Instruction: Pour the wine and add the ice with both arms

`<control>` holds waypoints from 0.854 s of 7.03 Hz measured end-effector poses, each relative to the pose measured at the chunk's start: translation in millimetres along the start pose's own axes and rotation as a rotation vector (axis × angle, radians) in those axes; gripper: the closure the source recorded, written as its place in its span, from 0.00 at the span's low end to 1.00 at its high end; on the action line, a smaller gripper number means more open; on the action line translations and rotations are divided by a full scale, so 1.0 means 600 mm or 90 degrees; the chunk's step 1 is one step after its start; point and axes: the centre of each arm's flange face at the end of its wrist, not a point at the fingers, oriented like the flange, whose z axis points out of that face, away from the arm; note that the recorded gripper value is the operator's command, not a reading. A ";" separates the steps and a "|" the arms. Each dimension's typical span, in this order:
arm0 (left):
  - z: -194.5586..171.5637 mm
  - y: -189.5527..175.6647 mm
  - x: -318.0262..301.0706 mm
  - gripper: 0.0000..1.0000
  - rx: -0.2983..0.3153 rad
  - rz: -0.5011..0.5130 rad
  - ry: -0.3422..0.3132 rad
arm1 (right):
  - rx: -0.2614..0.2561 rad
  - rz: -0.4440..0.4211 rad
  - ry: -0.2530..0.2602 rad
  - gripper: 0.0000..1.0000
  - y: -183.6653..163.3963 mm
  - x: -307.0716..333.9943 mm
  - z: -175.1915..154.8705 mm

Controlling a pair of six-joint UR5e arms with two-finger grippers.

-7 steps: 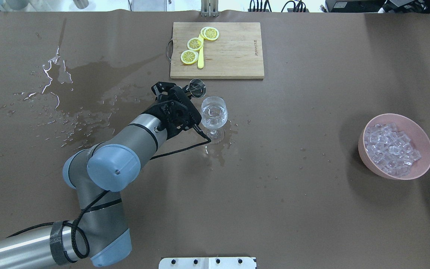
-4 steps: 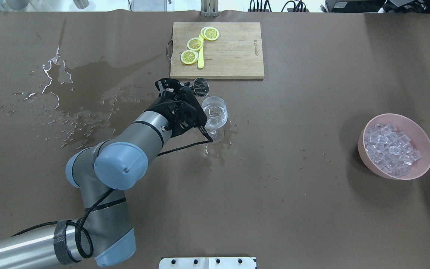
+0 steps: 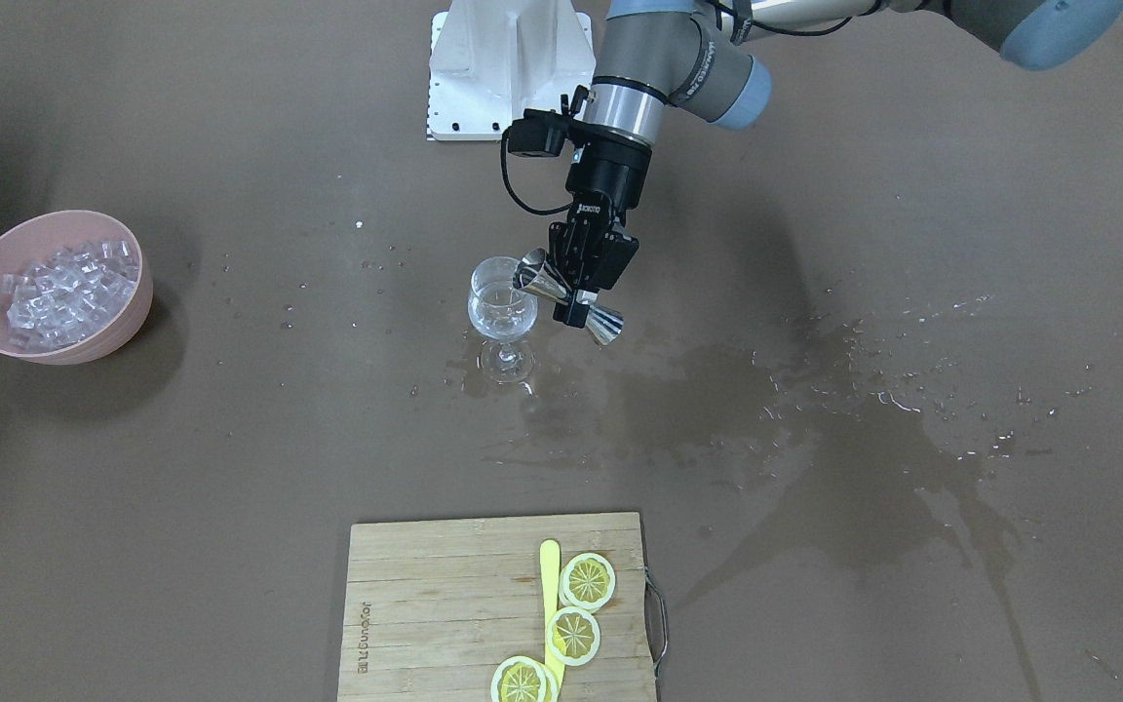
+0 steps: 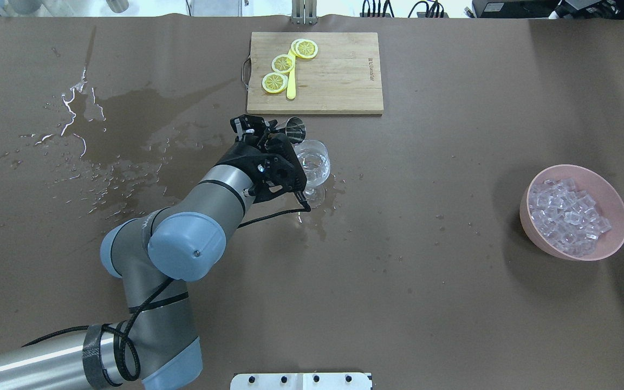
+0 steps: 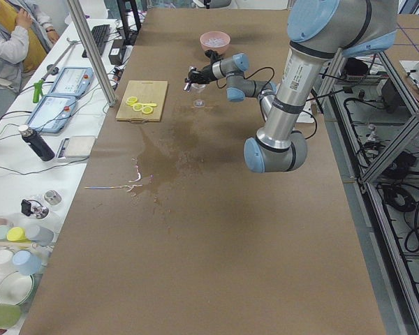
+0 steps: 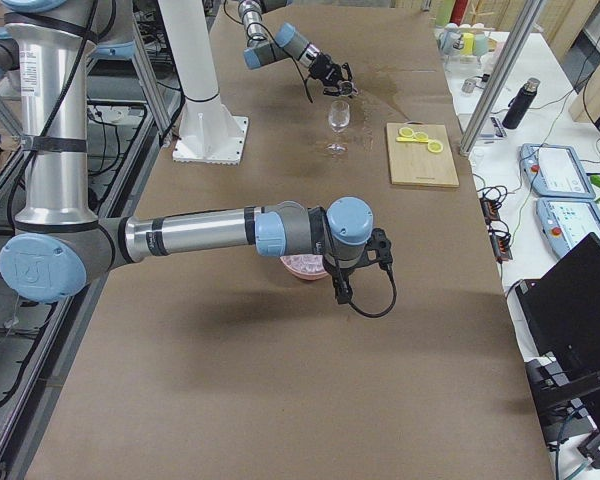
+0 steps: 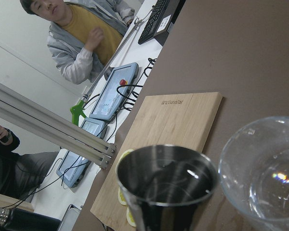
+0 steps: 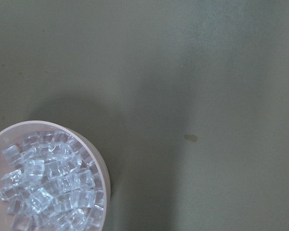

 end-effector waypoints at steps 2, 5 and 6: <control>0.002 -0.004 0.000 1.00 -0.013 0.052 -0.009 | 0.000 0.000 0.000 0.00 0.000 0.000 0.000; 0.005 -0.006 -0.003 1.00 -0.028 0.108 -0.028 | 0.000 0.003 -0.001 0.00 -0.001 -0.001 0.000; 0.005 -0.010 -0.005 1.00 -0.034 0.122 -0.034 | 0.000 0.003 -0.002 0.00 0.000 -0.001 0.000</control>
